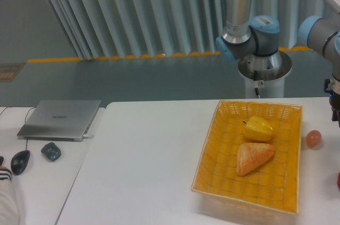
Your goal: Place the red pepper on the table
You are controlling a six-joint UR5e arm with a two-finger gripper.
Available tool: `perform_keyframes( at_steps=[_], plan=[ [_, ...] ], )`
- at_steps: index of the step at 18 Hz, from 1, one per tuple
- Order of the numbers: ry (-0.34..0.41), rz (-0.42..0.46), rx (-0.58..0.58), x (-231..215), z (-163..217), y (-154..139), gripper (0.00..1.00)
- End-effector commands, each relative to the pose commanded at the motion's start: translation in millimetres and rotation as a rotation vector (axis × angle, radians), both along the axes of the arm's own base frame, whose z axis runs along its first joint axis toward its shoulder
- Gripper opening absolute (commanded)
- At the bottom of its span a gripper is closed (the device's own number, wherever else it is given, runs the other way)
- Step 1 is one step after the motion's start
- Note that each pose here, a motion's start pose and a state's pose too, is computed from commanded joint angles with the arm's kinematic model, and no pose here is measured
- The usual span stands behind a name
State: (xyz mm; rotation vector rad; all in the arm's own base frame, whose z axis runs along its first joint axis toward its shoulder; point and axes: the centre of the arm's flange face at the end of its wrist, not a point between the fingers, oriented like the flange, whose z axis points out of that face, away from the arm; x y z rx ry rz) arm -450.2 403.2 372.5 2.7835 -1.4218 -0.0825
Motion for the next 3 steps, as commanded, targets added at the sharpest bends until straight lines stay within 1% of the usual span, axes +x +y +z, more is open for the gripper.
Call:
perform_keyframes(
  at_steps=[3],
  plan=[
    [-0.001, -0.002, 0.001, 0.1, 0.0, 0.1, 1.00]
  ],
)
